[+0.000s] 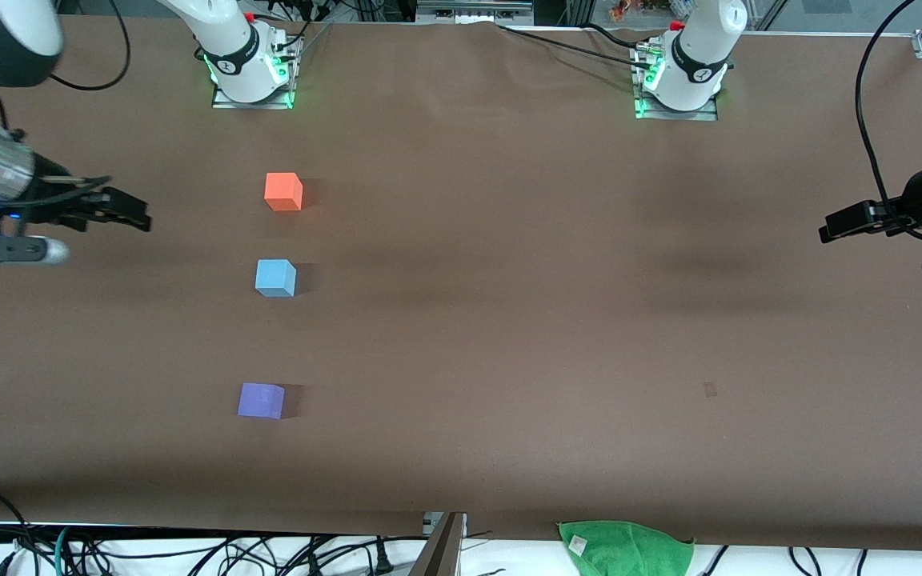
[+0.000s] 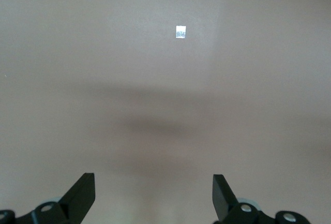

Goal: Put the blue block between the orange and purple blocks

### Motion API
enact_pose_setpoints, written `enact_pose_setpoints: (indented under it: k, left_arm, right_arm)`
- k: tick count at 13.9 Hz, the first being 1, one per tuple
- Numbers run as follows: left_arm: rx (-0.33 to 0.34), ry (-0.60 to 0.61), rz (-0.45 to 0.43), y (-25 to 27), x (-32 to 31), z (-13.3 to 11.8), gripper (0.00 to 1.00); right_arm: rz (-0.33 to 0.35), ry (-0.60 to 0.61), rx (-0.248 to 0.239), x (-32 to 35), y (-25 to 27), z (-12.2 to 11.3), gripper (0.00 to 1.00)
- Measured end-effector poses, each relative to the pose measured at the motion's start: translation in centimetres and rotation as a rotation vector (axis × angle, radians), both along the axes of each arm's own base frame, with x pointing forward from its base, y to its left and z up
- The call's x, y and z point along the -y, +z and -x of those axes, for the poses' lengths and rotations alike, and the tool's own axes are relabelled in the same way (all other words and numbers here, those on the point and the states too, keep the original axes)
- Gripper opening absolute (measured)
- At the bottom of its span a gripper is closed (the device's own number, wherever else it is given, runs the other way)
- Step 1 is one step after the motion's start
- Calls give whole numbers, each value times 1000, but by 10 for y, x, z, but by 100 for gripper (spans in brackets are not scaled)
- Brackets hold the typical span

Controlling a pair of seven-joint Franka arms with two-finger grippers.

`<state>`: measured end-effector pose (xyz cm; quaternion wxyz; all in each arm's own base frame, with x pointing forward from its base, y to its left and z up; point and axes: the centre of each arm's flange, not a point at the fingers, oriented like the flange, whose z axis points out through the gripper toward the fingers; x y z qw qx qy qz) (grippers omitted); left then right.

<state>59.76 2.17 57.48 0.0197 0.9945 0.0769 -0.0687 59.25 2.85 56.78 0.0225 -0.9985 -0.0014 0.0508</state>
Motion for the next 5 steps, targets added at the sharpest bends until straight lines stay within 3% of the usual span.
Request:
enact_pose_setpoints:
  k: [5]
  left_arm:
    - [0, -3, 1, 0, 2, 0, 100]
  right_arm:
    - [4, 18, 8, -2, 3, 0, 100]
